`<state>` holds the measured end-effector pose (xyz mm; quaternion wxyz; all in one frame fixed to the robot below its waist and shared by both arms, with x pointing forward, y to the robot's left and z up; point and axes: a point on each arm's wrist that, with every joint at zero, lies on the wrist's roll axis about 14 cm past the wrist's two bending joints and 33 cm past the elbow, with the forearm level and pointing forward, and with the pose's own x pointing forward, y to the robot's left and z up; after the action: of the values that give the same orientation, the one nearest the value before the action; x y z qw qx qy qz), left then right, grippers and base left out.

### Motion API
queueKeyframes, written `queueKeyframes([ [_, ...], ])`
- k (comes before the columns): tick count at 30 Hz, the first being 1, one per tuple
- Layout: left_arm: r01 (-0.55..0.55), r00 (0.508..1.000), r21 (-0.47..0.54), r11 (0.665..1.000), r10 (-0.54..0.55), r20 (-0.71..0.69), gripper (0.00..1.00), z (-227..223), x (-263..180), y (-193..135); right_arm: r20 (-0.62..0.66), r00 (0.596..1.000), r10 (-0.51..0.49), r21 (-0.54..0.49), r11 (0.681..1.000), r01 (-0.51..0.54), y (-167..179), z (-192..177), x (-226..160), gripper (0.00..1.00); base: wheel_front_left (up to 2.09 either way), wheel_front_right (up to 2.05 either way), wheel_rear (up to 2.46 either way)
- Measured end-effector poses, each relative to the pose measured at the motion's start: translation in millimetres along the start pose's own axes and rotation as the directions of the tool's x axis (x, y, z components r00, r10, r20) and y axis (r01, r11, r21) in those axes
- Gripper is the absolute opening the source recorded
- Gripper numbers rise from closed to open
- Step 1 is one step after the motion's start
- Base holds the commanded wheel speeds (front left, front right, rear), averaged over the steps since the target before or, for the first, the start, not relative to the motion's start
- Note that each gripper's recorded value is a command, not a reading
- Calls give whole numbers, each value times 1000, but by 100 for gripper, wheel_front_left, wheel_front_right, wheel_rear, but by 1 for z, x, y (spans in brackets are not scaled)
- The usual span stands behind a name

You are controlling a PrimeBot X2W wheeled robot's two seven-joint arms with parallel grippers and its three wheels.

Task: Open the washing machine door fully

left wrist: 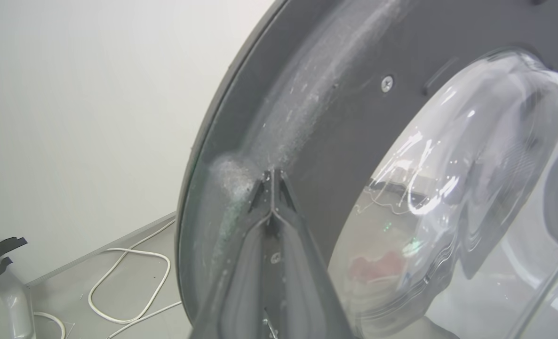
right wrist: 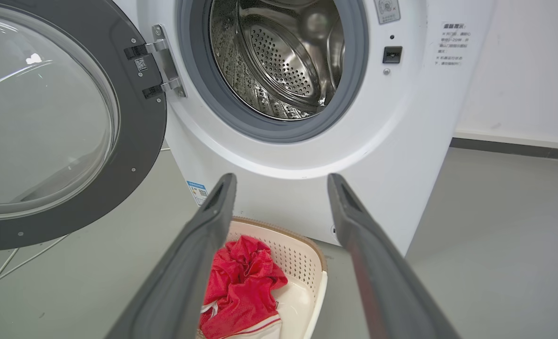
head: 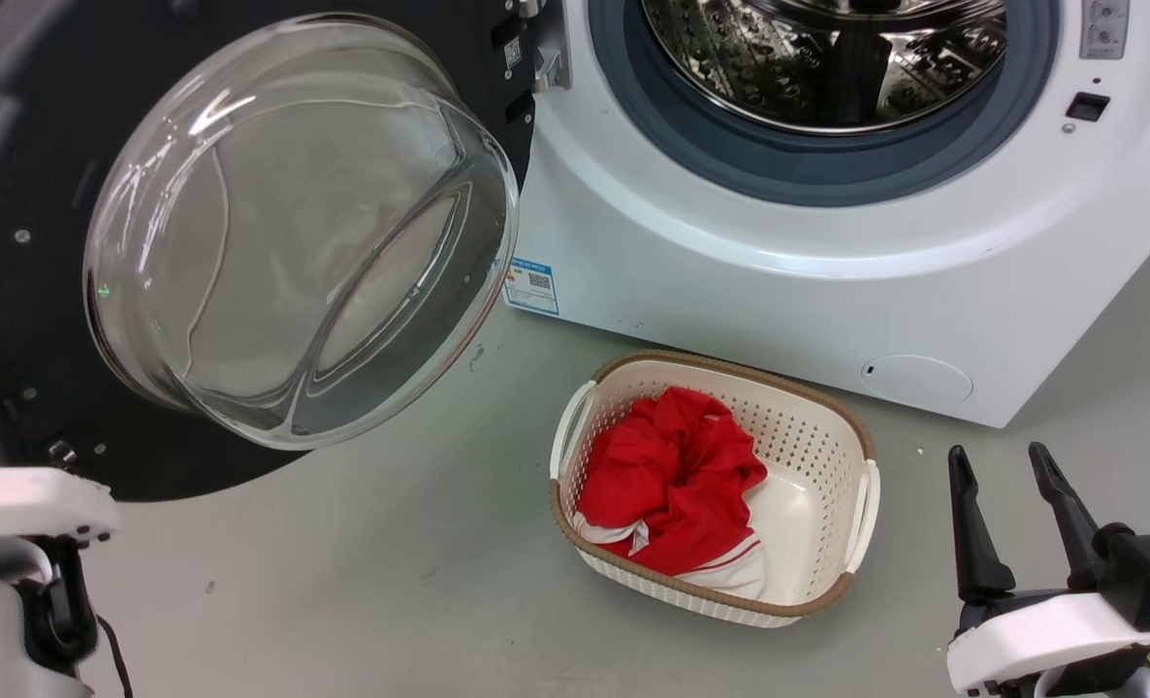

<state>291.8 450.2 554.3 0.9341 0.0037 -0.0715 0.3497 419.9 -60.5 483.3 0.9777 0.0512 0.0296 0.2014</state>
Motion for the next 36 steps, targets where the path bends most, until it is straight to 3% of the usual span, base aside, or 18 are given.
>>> queueKeyframes([
  [9, 60, 998, 12, 998, -61, 20, 0, -3, -37, -18, 55, 998, -11, -3, 1000, 11, 0, 17, -11, 100, 0, 0, 0],
  [18, 247, 967, 24, 969, -248, 59, 0, 3, -64, -83, 81, 996, -41, -24, 999, 43, -8, 27, -23, 100, 0, 0, 0],
  [22, 370, 928, -10, 929, -369, 53, 0, -1, -77, -126, 94, 993, -75, -34, 996, 78, -18, 31, -31, 100, 0, 0, 0],
  [29, 567, 824, -65, 821, -565, 41, 0, -8, -89, -201, 116, 983, -141, -55, 987, 148, -38, 38, -44, 100, 0, 0, 0],
  [36, 671, 741, -73, 738, -672, 19, 0, -18, -101, -252, 135, 969, -209, -60, 974, 218, -57, 44, -61, 100, 0, 0, 0],
])
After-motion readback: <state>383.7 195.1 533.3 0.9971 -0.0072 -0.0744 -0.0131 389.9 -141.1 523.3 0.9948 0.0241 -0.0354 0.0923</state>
